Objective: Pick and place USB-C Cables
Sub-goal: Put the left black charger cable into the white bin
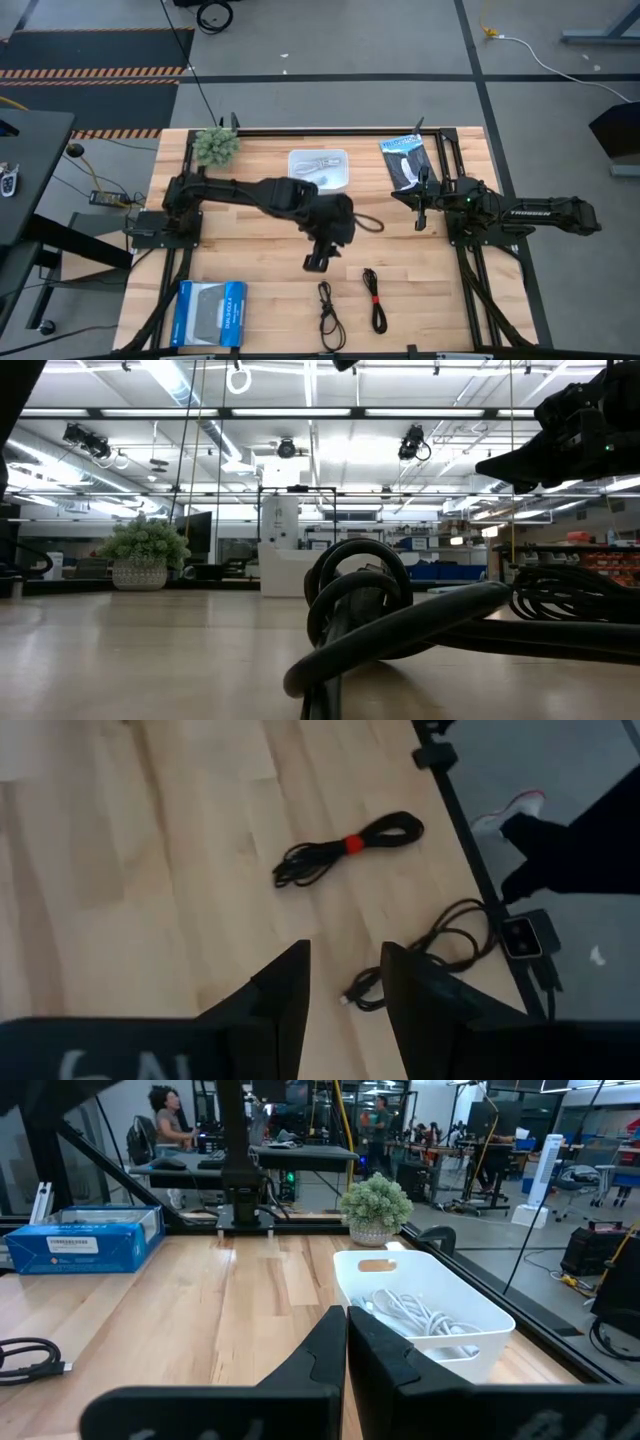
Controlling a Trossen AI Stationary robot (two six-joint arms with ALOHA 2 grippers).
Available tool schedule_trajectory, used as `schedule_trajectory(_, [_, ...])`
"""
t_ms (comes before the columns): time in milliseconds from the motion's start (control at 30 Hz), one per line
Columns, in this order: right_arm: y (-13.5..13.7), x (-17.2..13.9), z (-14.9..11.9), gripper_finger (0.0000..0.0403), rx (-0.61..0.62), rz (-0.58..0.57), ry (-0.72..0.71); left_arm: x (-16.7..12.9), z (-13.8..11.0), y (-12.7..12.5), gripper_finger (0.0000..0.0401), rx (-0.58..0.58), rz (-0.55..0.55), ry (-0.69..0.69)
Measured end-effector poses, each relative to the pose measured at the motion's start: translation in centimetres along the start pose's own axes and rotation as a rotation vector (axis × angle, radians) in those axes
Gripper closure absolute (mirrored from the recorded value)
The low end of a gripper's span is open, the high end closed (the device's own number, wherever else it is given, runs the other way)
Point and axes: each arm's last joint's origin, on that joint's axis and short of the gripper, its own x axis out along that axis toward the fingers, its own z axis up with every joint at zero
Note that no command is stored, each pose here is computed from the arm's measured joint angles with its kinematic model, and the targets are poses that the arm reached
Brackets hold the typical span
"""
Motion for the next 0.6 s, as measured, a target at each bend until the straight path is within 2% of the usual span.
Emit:
schedule_trajectory(267, [0.0,0.0,0.0,0.0383,0.0,0.001,-0.001,1.5,0.1,-2.7,0.0281,0.122,-0.011,0.012])
schedule_trajectory(467, [0.0,0.0,0.0,0.0383,0.0,0.001,0.0,4.1,-0.2,-4.7,0.0294,0.305,-0.042,0.046])
schedule_trajectory(600, [0.0,0.0,0.0,0.0383,0.0,0.0,0.0,5.8,-0.5,-6.0,0.0287,0.407,-0.038,0.074])
